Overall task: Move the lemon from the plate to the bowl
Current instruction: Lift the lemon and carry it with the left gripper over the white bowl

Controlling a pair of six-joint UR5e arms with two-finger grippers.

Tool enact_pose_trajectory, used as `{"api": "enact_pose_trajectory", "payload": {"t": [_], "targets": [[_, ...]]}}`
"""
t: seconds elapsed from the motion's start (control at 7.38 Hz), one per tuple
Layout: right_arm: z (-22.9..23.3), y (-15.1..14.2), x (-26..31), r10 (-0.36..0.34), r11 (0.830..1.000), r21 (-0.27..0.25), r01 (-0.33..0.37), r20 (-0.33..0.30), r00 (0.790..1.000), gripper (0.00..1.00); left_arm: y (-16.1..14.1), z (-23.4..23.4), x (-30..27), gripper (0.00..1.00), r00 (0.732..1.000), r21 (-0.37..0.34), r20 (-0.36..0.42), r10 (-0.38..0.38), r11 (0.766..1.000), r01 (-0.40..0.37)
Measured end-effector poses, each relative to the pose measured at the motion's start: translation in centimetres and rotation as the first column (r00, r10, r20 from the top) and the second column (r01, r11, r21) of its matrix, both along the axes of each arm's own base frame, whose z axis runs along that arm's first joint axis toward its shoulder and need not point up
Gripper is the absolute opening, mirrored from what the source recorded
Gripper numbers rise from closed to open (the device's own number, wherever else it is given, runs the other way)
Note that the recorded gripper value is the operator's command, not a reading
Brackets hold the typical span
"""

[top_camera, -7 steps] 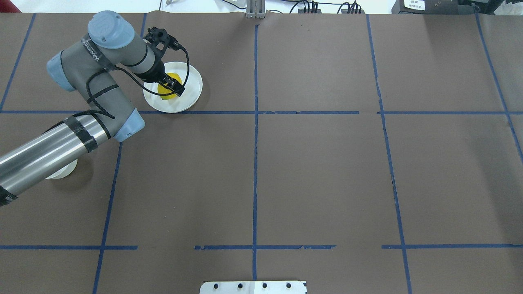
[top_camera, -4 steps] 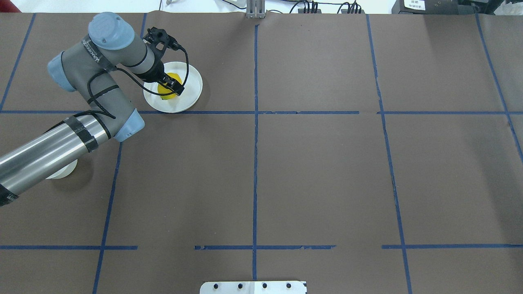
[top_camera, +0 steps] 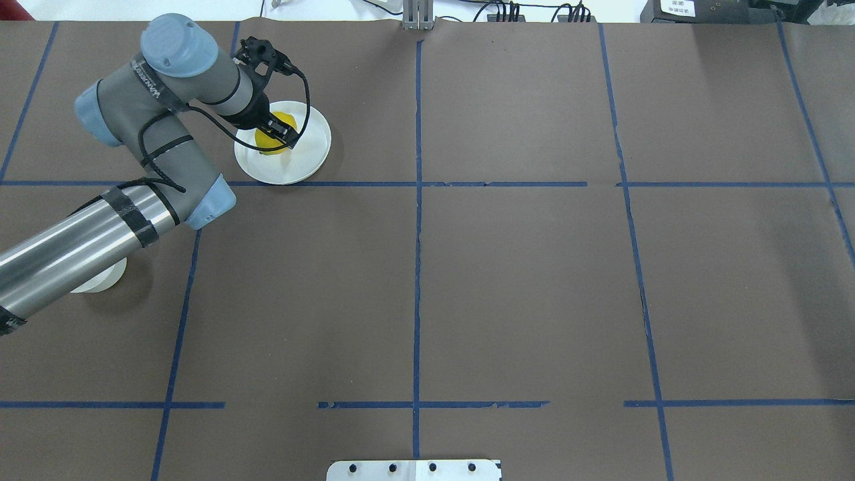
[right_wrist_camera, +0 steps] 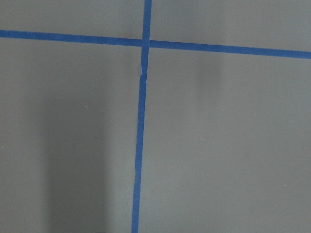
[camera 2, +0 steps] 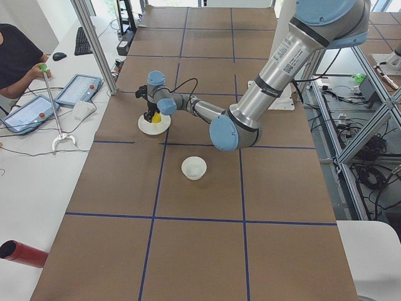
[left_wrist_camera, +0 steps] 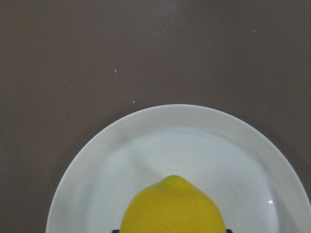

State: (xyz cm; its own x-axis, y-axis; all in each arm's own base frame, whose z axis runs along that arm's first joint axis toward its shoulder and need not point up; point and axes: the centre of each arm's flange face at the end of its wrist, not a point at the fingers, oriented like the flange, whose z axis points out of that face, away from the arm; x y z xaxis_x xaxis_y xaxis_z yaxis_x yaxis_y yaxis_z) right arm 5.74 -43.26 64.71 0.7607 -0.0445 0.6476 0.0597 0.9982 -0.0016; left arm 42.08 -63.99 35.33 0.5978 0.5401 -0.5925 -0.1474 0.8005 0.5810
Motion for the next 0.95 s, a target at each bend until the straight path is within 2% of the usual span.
{"api": "enact_pose_trajectory", "payload": {"t": [0.27,0.41,0.68,0.95], "targets": [[0.0,0.0,0.0,0.0,1.0,0.0,0.0,0.0,1.0,1.0,6.4,2.8,-6.1,0.0,1.0,0.024,-0.026,-0.009,1.0,0.01],[0.0,0.0,0.0,0.0,1.0,0.0,0.0,0.0,1.0,1.0,10.1,5.7,-9.3,0.0,1.0,0.01,-0.015,-0.011,1.0,0.011],[0.0,0.0,0.0,0.0,1.0,0.0,0.0,0.0,1.0,1.0,17.3,12.6,-15.3,0.0,0.999,-0.062,0.048,-0.013,0.998,0.016],[0.0,0.0,0.0,0.0,1.0,0.0,0.0,0.0,1.0,1.0,20.5,15.8,-18.0,0.0,0.996,-0.124,0.085,-0.021,0.992,0.031]]}}
